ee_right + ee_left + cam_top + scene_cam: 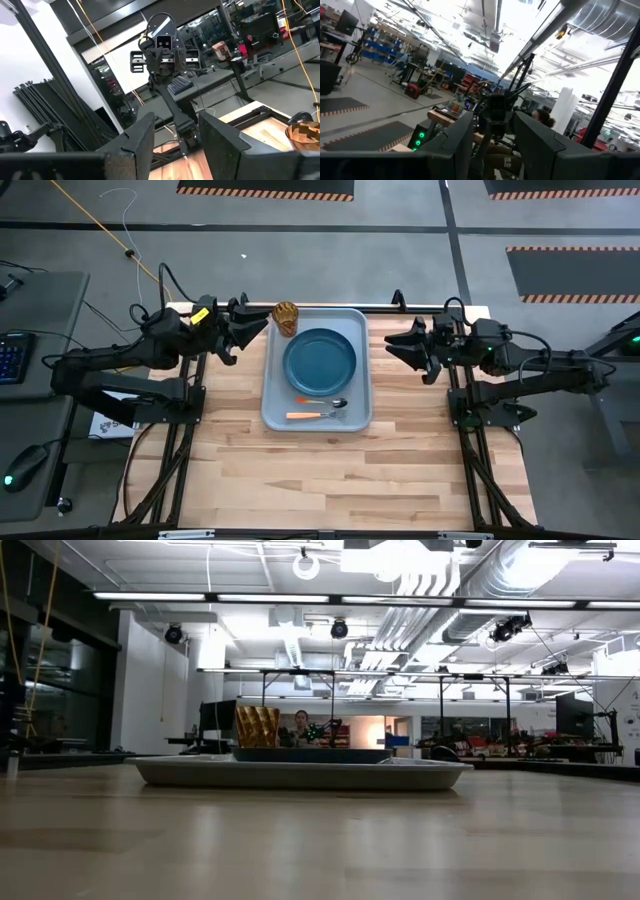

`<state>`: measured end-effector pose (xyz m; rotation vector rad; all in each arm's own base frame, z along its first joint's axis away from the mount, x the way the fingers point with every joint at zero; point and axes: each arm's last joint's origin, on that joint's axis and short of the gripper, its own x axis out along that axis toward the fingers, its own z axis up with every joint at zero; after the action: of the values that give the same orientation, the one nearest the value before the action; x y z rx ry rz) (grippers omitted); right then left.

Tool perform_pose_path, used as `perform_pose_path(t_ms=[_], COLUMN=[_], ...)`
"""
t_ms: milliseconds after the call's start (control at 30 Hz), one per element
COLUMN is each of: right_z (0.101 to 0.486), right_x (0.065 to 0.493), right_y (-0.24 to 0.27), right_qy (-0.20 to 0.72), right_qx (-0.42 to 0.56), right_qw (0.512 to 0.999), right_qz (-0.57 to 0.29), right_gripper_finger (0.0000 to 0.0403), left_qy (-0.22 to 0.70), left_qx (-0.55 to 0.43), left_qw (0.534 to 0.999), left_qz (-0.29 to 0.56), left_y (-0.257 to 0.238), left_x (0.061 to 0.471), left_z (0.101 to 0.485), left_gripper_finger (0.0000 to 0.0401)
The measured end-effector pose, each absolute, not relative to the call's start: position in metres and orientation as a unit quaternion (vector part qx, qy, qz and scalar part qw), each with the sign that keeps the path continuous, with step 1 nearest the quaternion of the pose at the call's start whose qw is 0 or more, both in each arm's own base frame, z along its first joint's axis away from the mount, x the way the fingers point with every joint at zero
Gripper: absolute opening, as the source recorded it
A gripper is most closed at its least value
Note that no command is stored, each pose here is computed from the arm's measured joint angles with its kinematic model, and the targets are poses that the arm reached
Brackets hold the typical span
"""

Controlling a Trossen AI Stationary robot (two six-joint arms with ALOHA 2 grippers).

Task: Pick and place plate/cup/fork/spoon on tray
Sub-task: Return to Home Position

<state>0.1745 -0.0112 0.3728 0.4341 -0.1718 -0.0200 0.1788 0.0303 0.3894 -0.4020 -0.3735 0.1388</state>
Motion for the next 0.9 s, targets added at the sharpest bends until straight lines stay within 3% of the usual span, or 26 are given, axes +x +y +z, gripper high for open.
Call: perform_pose_path(t_ms=[367,467,633,900], right_z=[0.373,0.373,0.373,0.373], right_x=[0.174,0.174,0.174,0.174], right_y=[-0.011,-0.011,-0.011,-0.011], right_qy=[-0.086,-0.086,-0.086,-0.084], right_qx=[0.222,0.230,0.231,0.230], right_qw=[0.971,0.969,0.969,0.970], right_qz=[-0.009,-0.009,-0.009,-0.009], right_gripper_finger=[0.0144,0.0144,0.0144,0.0144], left_qy=[-0.174,-0.160,-0.107,-0.043], left_qx=[-0.179,-0.154,-0.105,-0.099], left_qw=[0.968,0.975,0.988,0.994], left_qz=[0.037,0.018,-0.027,0.016], left_y=[0.020,0.011,-0.011,-0.017], left_x=[0.180,0.182,0.184,0.169], left_z=[0.389,0.387,0.379,0.370], left_gripper_finger=[0.0128,0.0103,0.0014,0.0002])
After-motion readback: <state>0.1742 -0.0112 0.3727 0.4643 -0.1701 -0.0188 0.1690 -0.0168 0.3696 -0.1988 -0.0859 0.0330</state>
